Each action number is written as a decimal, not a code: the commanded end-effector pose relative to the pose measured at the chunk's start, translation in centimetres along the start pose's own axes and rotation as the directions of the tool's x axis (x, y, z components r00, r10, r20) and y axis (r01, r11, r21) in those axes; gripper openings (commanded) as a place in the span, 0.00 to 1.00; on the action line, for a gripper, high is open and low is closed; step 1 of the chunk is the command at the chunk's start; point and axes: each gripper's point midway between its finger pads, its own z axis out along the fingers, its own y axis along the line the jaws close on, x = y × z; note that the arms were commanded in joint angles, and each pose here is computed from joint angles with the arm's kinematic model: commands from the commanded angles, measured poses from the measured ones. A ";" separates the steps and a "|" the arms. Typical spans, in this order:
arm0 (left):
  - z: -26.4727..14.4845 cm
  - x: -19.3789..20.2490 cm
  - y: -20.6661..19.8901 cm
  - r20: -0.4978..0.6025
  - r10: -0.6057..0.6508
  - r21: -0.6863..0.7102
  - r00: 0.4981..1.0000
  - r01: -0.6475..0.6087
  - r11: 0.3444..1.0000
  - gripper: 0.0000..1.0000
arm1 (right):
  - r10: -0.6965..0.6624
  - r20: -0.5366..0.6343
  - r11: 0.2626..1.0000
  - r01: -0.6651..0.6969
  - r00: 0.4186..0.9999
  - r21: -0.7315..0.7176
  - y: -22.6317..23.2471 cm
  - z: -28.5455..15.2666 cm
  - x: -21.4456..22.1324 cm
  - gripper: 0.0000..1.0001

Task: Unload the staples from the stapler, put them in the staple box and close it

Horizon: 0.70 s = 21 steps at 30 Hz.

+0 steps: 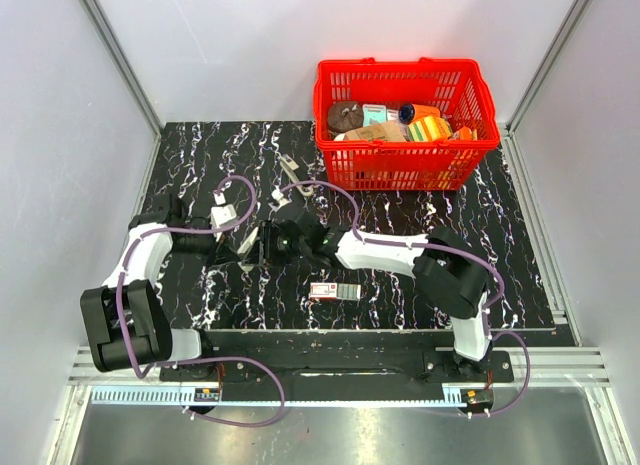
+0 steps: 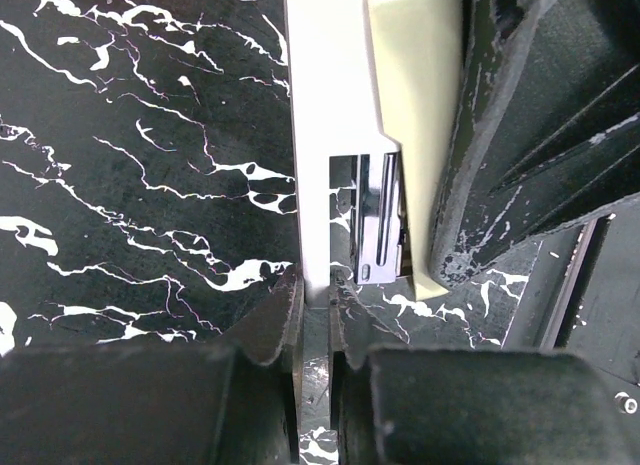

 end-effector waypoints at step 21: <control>-2.6 -2.4 7.1 -0.070 0.239 -0.336 0.968 -0.249 0.908 0.00 | -0.225 -0.374 0.974 0.212 0.900 -0.076 -0.8 -5.6 7.3 0.00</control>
